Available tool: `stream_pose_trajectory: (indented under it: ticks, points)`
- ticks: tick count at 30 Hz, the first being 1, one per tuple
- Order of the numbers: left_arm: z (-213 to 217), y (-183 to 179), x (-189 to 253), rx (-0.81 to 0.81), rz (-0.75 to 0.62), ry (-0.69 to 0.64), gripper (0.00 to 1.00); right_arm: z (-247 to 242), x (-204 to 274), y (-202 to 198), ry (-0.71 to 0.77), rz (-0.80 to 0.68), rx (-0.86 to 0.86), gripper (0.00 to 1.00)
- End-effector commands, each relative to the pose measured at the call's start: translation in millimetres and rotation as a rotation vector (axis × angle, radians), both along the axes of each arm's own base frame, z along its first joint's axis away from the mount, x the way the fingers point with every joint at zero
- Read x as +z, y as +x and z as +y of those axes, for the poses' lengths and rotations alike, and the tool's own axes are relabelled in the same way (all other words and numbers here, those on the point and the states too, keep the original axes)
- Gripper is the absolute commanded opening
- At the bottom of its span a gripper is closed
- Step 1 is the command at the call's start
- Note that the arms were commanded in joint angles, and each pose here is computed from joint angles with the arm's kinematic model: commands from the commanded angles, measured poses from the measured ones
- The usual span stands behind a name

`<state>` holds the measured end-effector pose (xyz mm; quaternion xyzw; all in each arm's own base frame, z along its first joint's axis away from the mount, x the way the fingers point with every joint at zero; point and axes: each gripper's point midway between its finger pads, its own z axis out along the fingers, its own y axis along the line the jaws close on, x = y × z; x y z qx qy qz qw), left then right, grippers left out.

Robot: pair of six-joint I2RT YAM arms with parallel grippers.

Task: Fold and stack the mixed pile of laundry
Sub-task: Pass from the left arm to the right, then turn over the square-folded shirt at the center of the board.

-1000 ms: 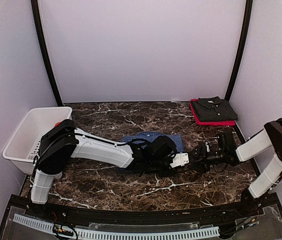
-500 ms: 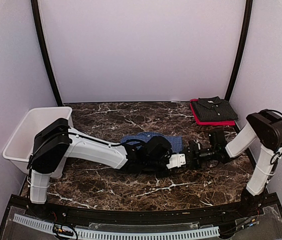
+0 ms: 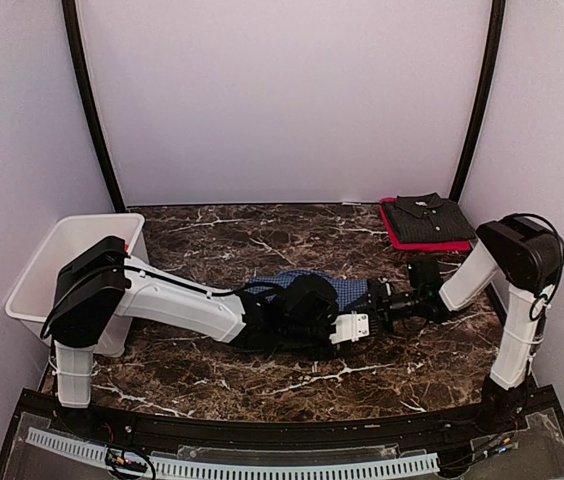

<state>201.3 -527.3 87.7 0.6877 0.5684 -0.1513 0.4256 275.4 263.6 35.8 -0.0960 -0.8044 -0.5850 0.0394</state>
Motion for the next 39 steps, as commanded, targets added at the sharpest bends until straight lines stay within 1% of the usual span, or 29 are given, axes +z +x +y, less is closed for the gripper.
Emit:
stream_pose_trajectory:
  ticks: [1, 3, 4, 5, 6, 7, 8, 9, 10, 11, 12, 13, 14, 15, 16, 17, 18, 19, 20, 21, 22, 23, 26, 29, 33, 35, 39]
  points:
    - [-6, -5, 37, -0.026, -0.043, -0.084, 0.0, 10, 3, 1, 0.009, -0.016, 0.034, 0.29]
    - [-5, -1, 36, 0.003, -0.05, -0.079, 0.02, 9, 4, -1, 0.0, -0.008, 0.043, 0.14]
    - [-4, 2, 36, 0.027, -0.046, -0.08, 0.08, 8, 4, -2, -0.013, -0.004, 0.047, 0.08]
    - [-1, 8, 36, 0.063, -0.052, -0.07, 0.11, 7, 5, -3, -0.032, -0.006, 0.049, 0.02]
    - [1, 9, 37, 0.089, -0.038, -0.067, 0.19, 5, 7, -3, -0.059, -0.019, 0.054, 0.0]
    - [5, 14, 37, 0.122, -0.043, -0.063, 0.24, 3, 8, -2, -0.099, -0.035, 0.057, 0.0]
    - [8, 16, 42, 0.155, -0.031, -0.08, 0.32, -1, 11, 0, -0.143, -0.068, 0.061, 0.0]
    - [14, 18, 39, 0.18, -0.028, -0.072, 0.37, -5, 14, 2, -0.198, -0.1, 0.066, 0.0]
    - [18, 20, 45, 0.208, -0.009, -0.09, 0.44, -9, 19, 4, -0.247, -0.15, 0.078, 0.0]
    - [25, 21, 49, 0.229, -0.002, -0.097, 0.49, -14, 27, 6, -0.286, -0.184, 0.078, 0.0]
    - [34, 22, 44, 0.258, 0.025, -0.093, 0.6, -19, 27, 7, -0.328, -0.196, 0.083, 0.0]
    - [38, 23, 52, 0.271, 0.035, -0.113, 0.69, -23, 32, 8, -0.354, -0.219, 0.087, 0.0]
    - [47, 27, 48, 0.302, 0.065, -0.112, 0.88, -28, 33, 7, -0.386, -0.227, 0.096, 0.0]
    - [52, 30, 56, 0.322, 0.073, -0.129, 0.92, -32, 33, 6, -0.416, -0.233, 0.105, 0.0]
    - [61, 35, 53, 0.36, 0.098, -0.126, 0.97, -37, 35, 5, -0.444, -0.241, 0.11, 0.0]
    - [67, 40, 60, 0.389, 0.1, -0.14, 0.98, -43, 36, 4, -0.472, -0.244, 0.113, 0.0]
    - [77, 48, 58, 0.433, 0.126, -0.139, 0.99, -49, 39, 4, -0.498, -0.251, 0.112, 0.0]
    - [84, 53, 67, 0.465, 0.145, -0.166, 0.99, -55, 43, 5, -0.532, -0.262, 0.105, 0.0]
    - [89, 54, 66, 0.477, 0.159, -0.172, 0.99, -61, 47, 2, -0.551, -0.264, 0.106, 0.0]
    - [95, 57, 76, 0.495, 0.175, -0.21, 0.99, -69, 53, 4, -0.585, -0.276, 0.099, 0.0]
    - [99, 54, 74, 0.492, 0.191, -0.218, 0.99, -78, 56, 1, -0.625, -0.269, 0.1, 0.0]
    - [102, 54, 83, 0.497, 0.199, -0.248, 0.99, -86, 64, 1, -0.658, -0.279, 0.091, 0.0]
    - [110, 52, 85, 0.501, 0.209, -0.274, 0.99, -109, 91, 0, -0.769, -0.336, 0.067, 0.0]
    - [114, 53, 84, 0.502, 0.201, -0.277, 0.99, -143, 117, 1, -0.941, -0.365, 0.03, 0.0]
    - [125, 58, 80, 0.521, 0.19, -0.267, 0.99, -207, 152, -2, -1.273, -0.331, -0.031, 0.0]
    - [134, 63, 82, 0.545, 0.193, -0.275, 0.99, -223, 183, 2, -1.341, -0.36, -0.082, 0.0]
    - [156, 74, 88, 0.605, 0.208, -0.292, 0.99, -258, 235, 11, -1.563, -0.372, -0.118, 0.0]
